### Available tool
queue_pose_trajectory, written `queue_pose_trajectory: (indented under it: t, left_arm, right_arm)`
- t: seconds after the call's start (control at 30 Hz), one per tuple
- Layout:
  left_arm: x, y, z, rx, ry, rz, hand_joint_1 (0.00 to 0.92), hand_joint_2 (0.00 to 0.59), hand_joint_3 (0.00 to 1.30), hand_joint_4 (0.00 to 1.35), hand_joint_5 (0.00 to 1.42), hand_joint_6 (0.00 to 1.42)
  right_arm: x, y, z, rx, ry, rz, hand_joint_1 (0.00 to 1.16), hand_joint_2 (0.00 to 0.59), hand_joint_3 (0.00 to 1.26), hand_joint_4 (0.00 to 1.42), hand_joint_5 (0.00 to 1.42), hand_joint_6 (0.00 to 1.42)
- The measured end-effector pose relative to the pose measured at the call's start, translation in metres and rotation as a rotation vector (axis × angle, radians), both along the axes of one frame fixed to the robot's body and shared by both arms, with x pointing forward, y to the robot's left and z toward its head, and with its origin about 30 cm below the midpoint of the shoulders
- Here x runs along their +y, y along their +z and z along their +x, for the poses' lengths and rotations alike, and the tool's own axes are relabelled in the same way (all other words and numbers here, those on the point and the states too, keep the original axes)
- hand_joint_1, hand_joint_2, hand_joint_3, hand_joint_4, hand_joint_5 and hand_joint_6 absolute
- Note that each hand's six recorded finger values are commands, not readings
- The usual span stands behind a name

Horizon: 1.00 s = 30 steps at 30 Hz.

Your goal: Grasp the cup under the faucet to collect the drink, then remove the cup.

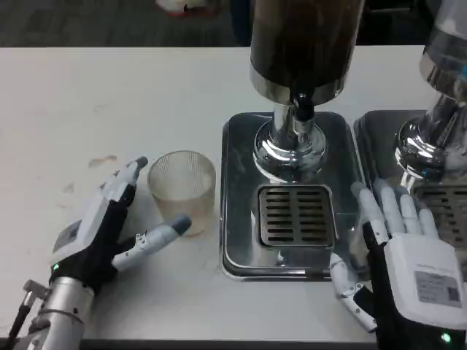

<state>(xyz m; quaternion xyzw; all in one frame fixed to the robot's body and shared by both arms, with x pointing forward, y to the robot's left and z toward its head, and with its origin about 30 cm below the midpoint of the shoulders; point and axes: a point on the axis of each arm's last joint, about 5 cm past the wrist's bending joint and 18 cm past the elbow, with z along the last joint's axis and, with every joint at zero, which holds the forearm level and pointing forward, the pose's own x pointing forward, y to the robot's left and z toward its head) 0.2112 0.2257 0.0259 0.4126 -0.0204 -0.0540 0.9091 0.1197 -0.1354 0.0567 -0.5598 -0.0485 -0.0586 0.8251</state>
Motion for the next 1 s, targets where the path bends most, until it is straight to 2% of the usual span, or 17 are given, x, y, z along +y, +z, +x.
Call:
queue_pose_trajectory:
  t: [0.07, 0.23, 0.33, 0.43, 0.73, 0.87, 1.0]
  left_arm:
    - [-0.006, 0.000, 0.003, -0.022, -0.005, -0.015, 0.051, 0.000, 0.00, 0.00, 0.00, 0.00]
    - [-0.016, -0.002, 0.007, -0.034, 0.001, -0.039, 0.159, 0.000, 0.00, 0.00, 0.00, 0.00]
    - [-0.022, -0.005, 0.007, -0.030, 0.005, -0.053, 0.209, 0.000, 0.00, 0.00, 0.00, 0.00]
    - [-0.027, -0.005, 0.010, -0.051, 0.021, -0.061, 0.240, 0.000, 0.00, 0.00, 0.00, 0.00]
    - [-0.036, -0.002, 0.019, -0.068, 0.030, -0.081, 0.311, 0.001, 0.00, 0.00, 0.02, 0.00]
    - [-0.038, -0.001, 0.022, -0.067, 0.022, -0.081, 0.386, 0.013, 0.00, 0.01, 0.15, 0.11]
    - [-0.039, -0.001, 0.022, -0.057, 0.017, -0.084, 0.447, 0.020, 0.05, 0.09, 0.27, 0.26]
  right_arm:
    - [-0.0002, -0.0006, -0.002, 0.006, -0.004, -0.001, 0.10, 0.528, 0.07, 0.00, 0.00, 0.00]
    - [-0.0011, -0.0011, -0.005, 0.017, -0.013, -0.004, 0.11, 0.528, 0.07, 0.00, 0.00, 0.00]
    - [-0.0008, 0.0014, -0.006, 0.009, -0.017, -0.001, 0.11, 0.528, 0.07, 0.00, 0.00, 0.00]
    - [-0.0005, 0.0040, -0.006, -0.004, -0.014, -0.010, 0.11, 0.528, 0.07, 0.00, 0.00, 0.00]
    - [0.0002, 0.0070, -0.009, -0.006, -0.021, -0.008, 0.11, 0.528, 0.07, 0.00, 0.00, 0.00]
    - [0.0002, 0.0064, -0.011, 0.003, -0.027, -0.008, 0.11, 0.522, 0.07, 0.00, 0.00, 0.00]
    - [0.0007, 0.0065, -0.011, 0.003, -0.028, -0.006, 0.11, 0.518, 0.07, 0.00, 0.00, 0.01]
